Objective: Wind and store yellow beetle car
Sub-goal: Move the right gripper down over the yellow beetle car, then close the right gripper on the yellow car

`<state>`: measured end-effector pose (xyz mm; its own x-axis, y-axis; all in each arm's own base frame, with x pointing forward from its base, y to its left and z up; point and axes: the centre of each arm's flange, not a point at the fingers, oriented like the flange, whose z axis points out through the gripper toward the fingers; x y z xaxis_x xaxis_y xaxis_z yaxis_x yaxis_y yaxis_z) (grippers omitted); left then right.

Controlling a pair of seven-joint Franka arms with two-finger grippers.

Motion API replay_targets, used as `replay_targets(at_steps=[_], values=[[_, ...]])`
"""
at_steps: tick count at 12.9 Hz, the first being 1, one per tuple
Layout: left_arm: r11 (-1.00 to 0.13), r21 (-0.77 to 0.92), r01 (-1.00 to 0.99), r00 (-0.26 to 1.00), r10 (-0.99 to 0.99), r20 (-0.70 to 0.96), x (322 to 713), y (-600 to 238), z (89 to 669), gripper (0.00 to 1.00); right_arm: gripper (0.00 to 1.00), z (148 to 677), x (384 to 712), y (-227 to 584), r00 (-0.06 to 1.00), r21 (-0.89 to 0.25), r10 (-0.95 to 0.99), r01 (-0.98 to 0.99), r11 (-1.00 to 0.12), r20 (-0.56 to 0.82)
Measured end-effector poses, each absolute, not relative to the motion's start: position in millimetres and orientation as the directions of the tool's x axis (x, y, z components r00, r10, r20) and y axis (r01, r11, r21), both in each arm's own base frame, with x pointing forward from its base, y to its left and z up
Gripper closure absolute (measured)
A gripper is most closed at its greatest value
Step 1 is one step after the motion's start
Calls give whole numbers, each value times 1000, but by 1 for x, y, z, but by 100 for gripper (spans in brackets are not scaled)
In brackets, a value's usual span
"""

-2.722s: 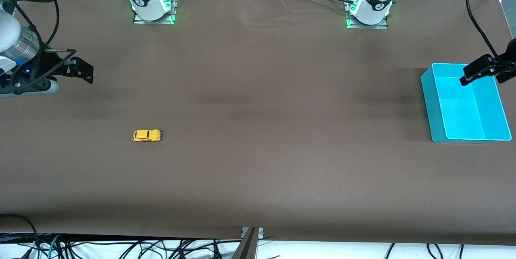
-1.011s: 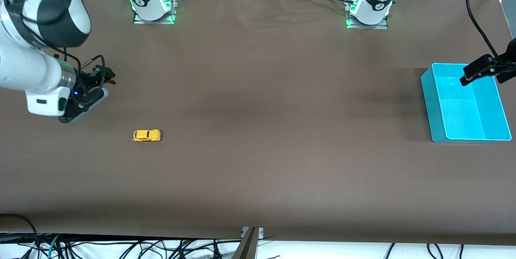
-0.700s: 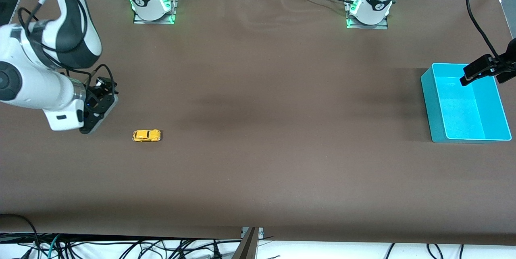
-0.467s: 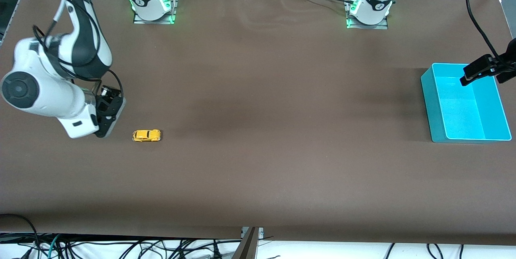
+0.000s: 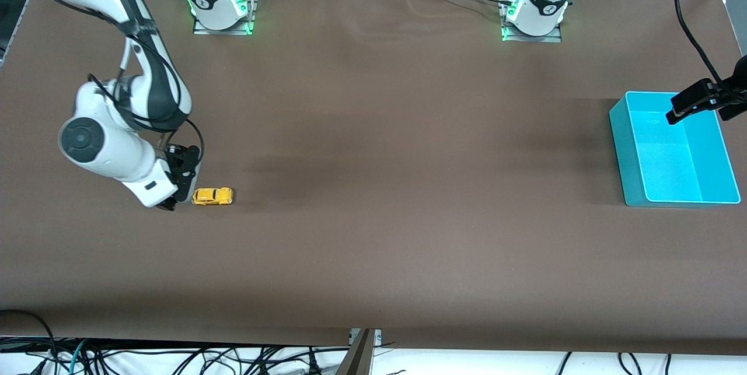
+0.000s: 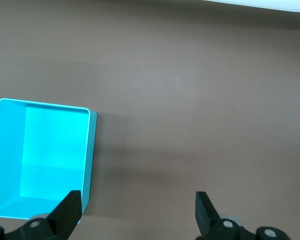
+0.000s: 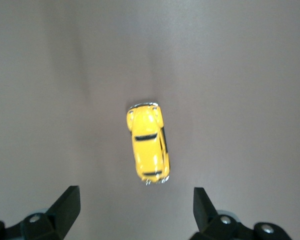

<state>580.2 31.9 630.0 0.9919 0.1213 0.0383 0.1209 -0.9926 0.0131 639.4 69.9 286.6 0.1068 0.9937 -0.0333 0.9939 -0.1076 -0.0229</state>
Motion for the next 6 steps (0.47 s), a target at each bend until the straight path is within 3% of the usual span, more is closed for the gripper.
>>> replay_targets(at_steps=[6], values=[[-993,13,121,992,121,38,580,32,630,0,0,215,635,72,-44,43,999,998,45,-10]])
